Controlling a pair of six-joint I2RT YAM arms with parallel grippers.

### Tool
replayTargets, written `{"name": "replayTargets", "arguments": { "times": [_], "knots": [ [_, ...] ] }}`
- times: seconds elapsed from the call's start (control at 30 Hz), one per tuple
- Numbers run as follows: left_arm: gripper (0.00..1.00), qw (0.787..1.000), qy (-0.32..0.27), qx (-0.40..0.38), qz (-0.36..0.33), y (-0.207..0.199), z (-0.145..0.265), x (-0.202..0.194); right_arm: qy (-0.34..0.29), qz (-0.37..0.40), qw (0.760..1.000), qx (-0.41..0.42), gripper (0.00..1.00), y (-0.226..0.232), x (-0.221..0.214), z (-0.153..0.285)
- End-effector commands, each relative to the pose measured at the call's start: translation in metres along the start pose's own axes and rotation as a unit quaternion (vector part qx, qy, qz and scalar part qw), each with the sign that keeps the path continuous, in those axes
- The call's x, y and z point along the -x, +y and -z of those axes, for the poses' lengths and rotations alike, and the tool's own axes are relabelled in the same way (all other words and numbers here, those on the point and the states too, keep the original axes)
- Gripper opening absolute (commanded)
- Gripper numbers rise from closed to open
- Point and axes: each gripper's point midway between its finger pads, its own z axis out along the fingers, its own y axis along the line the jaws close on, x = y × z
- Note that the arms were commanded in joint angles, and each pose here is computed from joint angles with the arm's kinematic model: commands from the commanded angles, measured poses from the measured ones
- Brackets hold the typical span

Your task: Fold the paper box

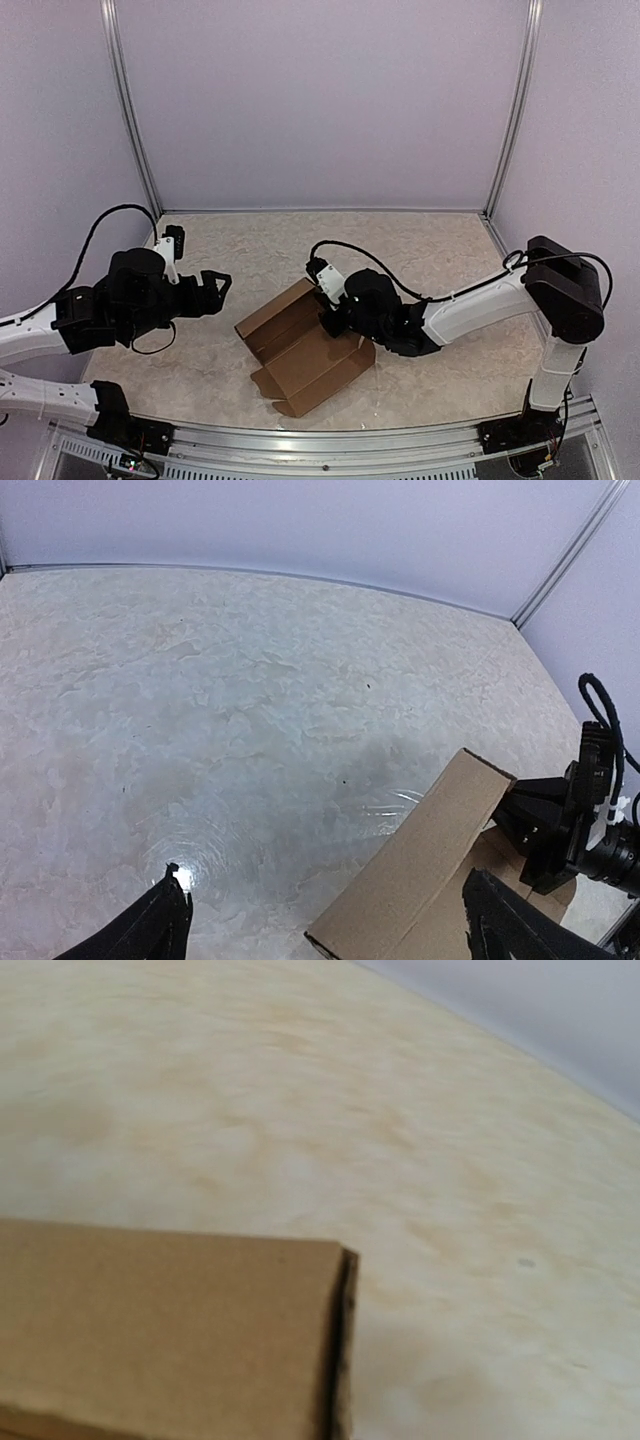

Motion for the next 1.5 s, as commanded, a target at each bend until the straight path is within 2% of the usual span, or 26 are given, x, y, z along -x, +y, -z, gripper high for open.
{"name": "replayTargets", "arguments": {
  "times": [0.0,0.2,0.4,0.57,0.7,0.77,0.93,1.13,1.47],
  "knots": [
    [0.92,1.0,0.006,-0.013,-0.027,-0.007,-0.003,0.001,-0.089,0.006,0.992,0.094,0.0,0.028,0.033,0.009],
    [0.88,0.998,0.016,-0.033,-0.044,-0.025,-0.015,0.003,-0.127,0.016,0.978,0.164,0.0,0.05,0.025,0.011],
    [0.78,0.996,0.028,-0.07,-0.057,-0.049,-0.026,0.003,-0.129,0.015,0.976,0.172,0.0,0.056,0.01,0.0],
    [0.6,0.994,0.047,-0.068,-0.071,-0.054,-0.042,-0.008,-0.124,0.018,0.977,0.171,0.0,0.059,-0.004,-0.009],
    [0.34,0.992,0.072,-0.076,-0.074,-0.058,-0.057,-0.023,-0.115,0.016,0.978,0.172,0.0,0.06,-0.015,-0.014],
    [0.25,0.99,0.082,-0.085,-0.076,-0.063,-0.062,-0.03,-0.111,0.015,0.979,0.172,0.0,0.06,-0.02,-0.016],
    [0.08,0.985,0.117,-0.1,-0.083,-0.071,-0.075,-0.051,-0.107,0.012,0.977,0.181,0.0,0.064,-0.031,-0.018],
    [0.02,0.978,0.156,-0.11,-0.089,-0.078,-0.087,-0.077,-0.104,0.006,0.978,0.18,0.0,0.065,-0.043,-0.021],
    [0.0,0.971,0.194,-0.104,-0.097,-0.083,-0.102,-0.106,-0.111,0.002,0.976,0.186,0.0,0.067,-0.054,-0.022]
  ]
}}
